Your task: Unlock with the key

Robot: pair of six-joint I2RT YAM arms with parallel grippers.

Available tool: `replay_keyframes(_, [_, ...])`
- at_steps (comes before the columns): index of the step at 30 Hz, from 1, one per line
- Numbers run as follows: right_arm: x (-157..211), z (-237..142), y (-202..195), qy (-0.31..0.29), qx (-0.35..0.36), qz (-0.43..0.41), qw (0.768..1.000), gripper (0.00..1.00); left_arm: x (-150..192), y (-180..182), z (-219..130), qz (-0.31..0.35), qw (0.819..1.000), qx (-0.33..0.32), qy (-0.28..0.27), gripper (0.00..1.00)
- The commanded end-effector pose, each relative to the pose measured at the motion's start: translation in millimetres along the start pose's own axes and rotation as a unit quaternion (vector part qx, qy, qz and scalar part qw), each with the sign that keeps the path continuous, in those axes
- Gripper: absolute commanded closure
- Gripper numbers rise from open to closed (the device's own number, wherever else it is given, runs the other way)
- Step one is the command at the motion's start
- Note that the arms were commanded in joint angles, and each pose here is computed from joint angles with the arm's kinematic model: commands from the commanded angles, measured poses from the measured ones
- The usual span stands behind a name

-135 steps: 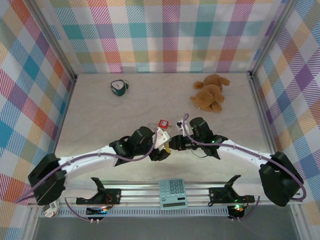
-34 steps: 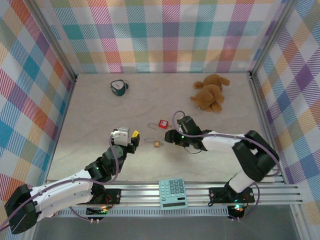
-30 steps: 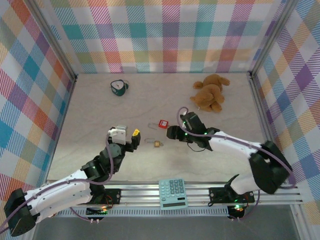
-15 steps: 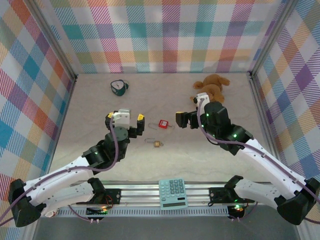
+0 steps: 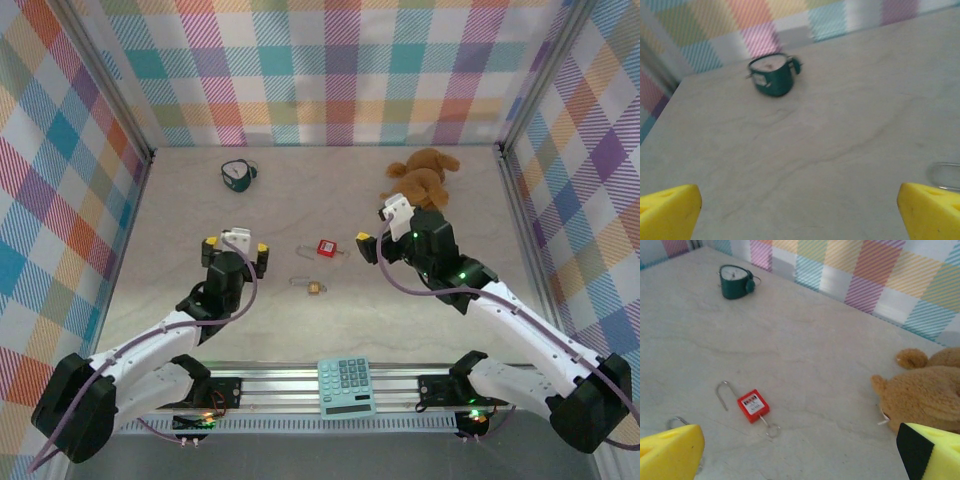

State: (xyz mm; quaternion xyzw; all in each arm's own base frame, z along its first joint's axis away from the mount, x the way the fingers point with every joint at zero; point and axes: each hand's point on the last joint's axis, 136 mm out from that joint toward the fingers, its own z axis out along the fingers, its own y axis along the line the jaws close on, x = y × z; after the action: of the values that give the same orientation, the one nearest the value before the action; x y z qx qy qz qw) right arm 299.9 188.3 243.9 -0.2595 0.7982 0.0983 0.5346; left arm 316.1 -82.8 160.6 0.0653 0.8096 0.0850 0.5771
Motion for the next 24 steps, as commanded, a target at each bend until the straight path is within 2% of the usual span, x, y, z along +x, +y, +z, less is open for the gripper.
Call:
replay_keyframes(1, [8.7,1.1,-18.3,-0.036,0.017,-0.020,0.999,0.01,-13.7,0.2,6.5,-0.044,0.998,0.024,-0.039,0.00])
replay_keyframes(3, [27.5,5.3,-36.7,-0.033,0.041,-0.023,0.998,0.01,-8.3,9.4,11.0,-0.022,0.998,0.009,-0.051,0.00])
replay_keyframes(5, [39.9,7.4,-51.2,-0.034,0.060,-0.018,0.997,0.01,5.1,25.0,16.7,-0.035,0.998,-0.005,-0.052,0.00])
replay_keyframes(8, [52.5,11.1,-68.2,-0.038,0.080,-0.011,0.996,0.01,33.5,54.0,31.5,-0.131,0.991,-0.004,-0.033,0.00])
replay_keyframes(10, [64.3,16.9,-71.8,-0.020,0.078,-0.026,0.996,0.01,36.3,63.3,38.2,-0.159,0.986,-0.004,-0.052,0.00])
replay_keyframes(13, [80.8,25.6,-83.7,-0.002,0.091,-0.024,0.996,0.01,32.3,66.6,51.8,-0.146,0.987,-0.014,-0.063,0.00])
replay_keyframes(17, [87.7,32.4,-95.9,-0.023,0.085,0.038,0.995,0.01,55.1,62.5,80.7,-0.142,0.989,-0.014,-0.042,0.00])
replay_keyframes(18, [89.8,35.3,-93.7,-0.020,0.073,0.046,0.996,0.01,51.9,57.2,84.0,-0.130,0.989,0.000,-0.064,0.00])
replay_keyframes(20, [95.0,40.3,-89.5,-0.007,0.057,0.052,0.997,0.01,57.8,49.9,83.1,-0.124,0.992,0.021,-0.024,0.00])
replay_keyframes(22, [97.7,42.9,-91.3,-0.009,0.058,0.051,0.997,0.01,52.9,39.5,91.7,-0.110,0.992,0.049,-0.025,0.00])
replay_keyframes(24, [103.3,46.4,-97.4,-0.017,0.072,0.052,0.996,0.01,56.4,39.2,98.2,-0.110,0.993,0.047,0.005,0.00])
